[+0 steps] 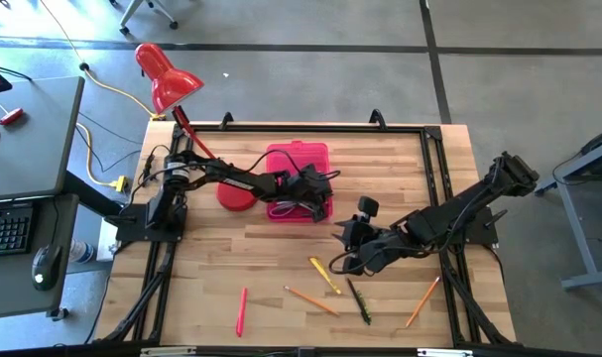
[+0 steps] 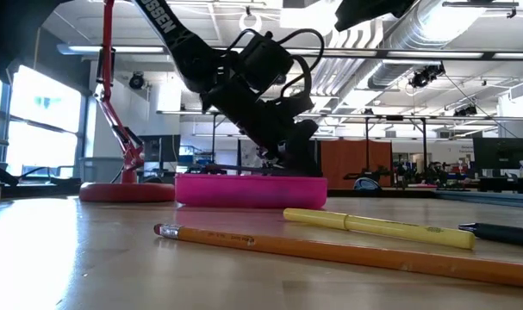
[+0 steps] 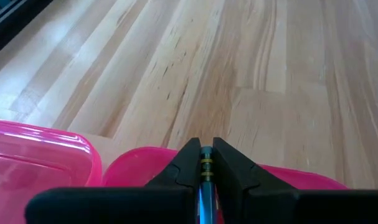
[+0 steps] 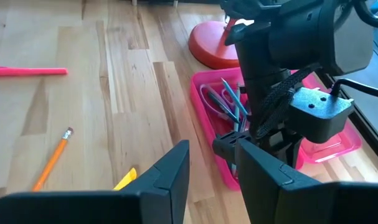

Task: Pick & place school supplies into a supply box
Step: Put the light blue pencil into the pink supply box, then put the yellow pen into the pink supply box

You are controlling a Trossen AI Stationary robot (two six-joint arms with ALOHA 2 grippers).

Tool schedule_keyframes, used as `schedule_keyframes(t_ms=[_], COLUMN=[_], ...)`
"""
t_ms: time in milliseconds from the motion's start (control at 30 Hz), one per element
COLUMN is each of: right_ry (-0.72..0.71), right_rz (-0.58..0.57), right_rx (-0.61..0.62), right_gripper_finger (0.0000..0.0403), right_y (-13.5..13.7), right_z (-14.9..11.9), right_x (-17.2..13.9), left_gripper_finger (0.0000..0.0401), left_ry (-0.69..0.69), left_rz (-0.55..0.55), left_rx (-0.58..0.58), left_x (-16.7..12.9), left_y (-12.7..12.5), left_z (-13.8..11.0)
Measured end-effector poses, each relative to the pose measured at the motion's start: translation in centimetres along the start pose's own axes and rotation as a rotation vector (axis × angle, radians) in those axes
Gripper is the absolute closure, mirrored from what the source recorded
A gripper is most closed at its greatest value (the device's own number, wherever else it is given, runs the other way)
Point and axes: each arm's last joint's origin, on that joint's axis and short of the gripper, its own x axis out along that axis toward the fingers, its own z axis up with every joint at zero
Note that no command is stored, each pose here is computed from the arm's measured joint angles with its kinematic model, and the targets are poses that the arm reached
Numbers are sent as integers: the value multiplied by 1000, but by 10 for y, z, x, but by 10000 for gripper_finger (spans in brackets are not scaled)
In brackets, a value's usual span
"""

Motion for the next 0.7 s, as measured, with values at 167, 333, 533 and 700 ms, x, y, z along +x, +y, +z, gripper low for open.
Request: schedule_keyframes(t_ms=[167, 333, 533, 700], right_ry=[1, 1, 2, 11], right_rz=[0, 0, 1, 8], right_rx=[14, 14, 36, 41], right_gripper_finger=[295, 295, 295, 295], right_y=[0, 0, 0, 1], right_z=[0, 0, 0, -1], right_x=[0, 0, 0, 1], left_gripper_finger=[291, 233, 217, 234], left_ry=[0, 2, -29, -85], left_rz=[-2, -3, -7, -35], left_rx=[0, 6, 42, 67], left_x=[0, 0, -19, -66], left_y=[0, 0, 2, 7], left_z=[1, 1, 18, 51])
